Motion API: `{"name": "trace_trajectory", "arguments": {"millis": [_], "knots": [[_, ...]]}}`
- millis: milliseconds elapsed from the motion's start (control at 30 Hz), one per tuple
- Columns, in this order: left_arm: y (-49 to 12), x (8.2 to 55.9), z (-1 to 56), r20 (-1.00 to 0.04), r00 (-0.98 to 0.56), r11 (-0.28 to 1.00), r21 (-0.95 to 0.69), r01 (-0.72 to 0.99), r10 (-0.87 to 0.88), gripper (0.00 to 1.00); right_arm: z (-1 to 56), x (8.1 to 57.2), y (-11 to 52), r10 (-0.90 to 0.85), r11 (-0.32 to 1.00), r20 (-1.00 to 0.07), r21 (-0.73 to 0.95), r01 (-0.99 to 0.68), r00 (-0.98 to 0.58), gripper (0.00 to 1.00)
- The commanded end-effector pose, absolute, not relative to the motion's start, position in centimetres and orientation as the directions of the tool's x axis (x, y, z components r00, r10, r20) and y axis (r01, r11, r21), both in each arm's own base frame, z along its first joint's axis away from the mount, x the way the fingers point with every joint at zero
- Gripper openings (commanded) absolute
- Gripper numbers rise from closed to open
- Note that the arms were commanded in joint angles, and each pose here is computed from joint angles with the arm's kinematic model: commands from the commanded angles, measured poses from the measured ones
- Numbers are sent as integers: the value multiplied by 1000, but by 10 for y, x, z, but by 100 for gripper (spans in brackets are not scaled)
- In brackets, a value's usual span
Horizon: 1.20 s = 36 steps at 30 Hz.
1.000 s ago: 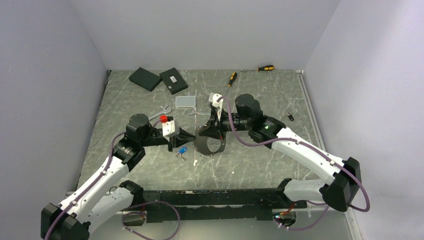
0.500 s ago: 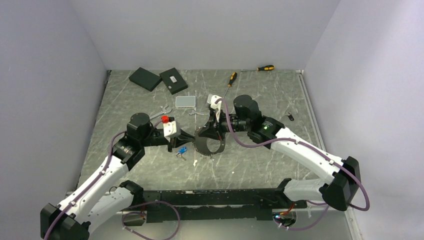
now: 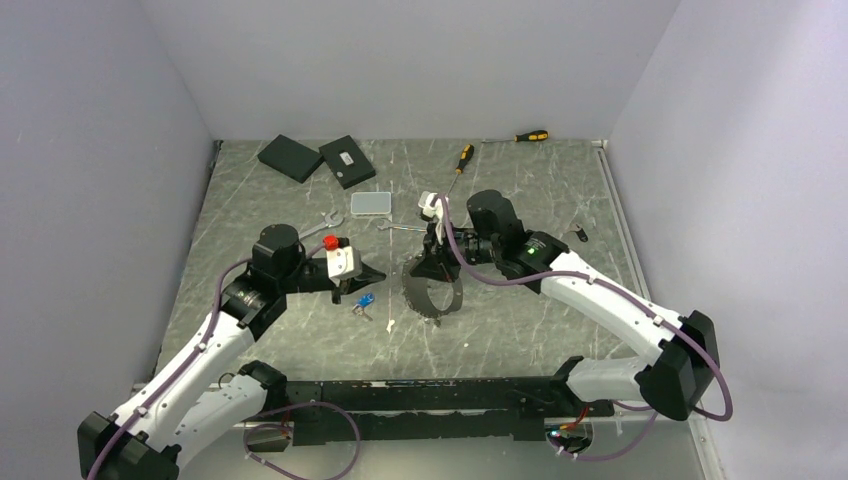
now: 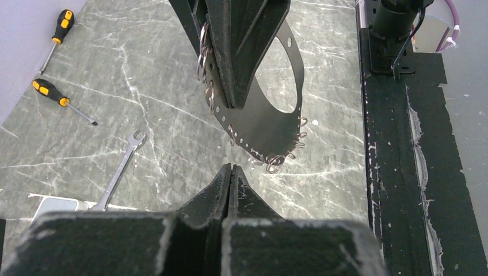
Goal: Put the keys on the keyring
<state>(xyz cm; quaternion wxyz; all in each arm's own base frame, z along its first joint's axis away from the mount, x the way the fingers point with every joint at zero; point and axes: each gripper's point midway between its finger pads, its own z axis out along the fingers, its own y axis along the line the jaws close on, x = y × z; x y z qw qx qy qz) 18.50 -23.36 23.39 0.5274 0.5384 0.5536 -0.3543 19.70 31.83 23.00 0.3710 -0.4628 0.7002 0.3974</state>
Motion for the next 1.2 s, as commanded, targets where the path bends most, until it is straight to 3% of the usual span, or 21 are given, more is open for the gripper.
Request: {"name": "trace_trajectory", "arguments": {"millis": [0, 67, 133, 167, 267, 633, 867, 1167], "knots": [[-234, 185, 251, -959, 196, 153, 229, 961, 205, 0, 243, 199, 324, -315, 235, -909, 204, -950, -273, 0], [-234, 185, 250, -959, 195, 151, 228, 962, 207, 5, 246, 198, 326, -306, 220, -914, 203, -954, -265, 0], [-235, 184, 249, -960, 192, 151, 224, 963, 205, 28, 249, 197, 327, -303, 208, -916, 205, -956, -262, 0], [-235, 184, 248, -960, 192, 150, 224, 963, 202, 36, 250, 196, 327, -303, 202, -916, 207, -957, -262, 0], [-236, 184, 245, -964, 180, 147, 211, 966, 198, 47, 254, 191, 328, -297, 173, -921, 207, -963, -252, 0], [-242, 168, 250, -976, 148, 60, 160, 985, 160, 41, 304, 200, 329, -102, 232, -974, 174, -957, -202, 0], [-242, 174, 263, -992, 75, 162, 90, 983, 99, 35, 315, 203, 326, -58, 270, -972, 203, -941, -227, 0], [-248, 194, 251, -995, -39, 333, -6, 943, 92, 45, 322, 219, 321, -23, 374, -962, 245, -894, -273, 0]]}}
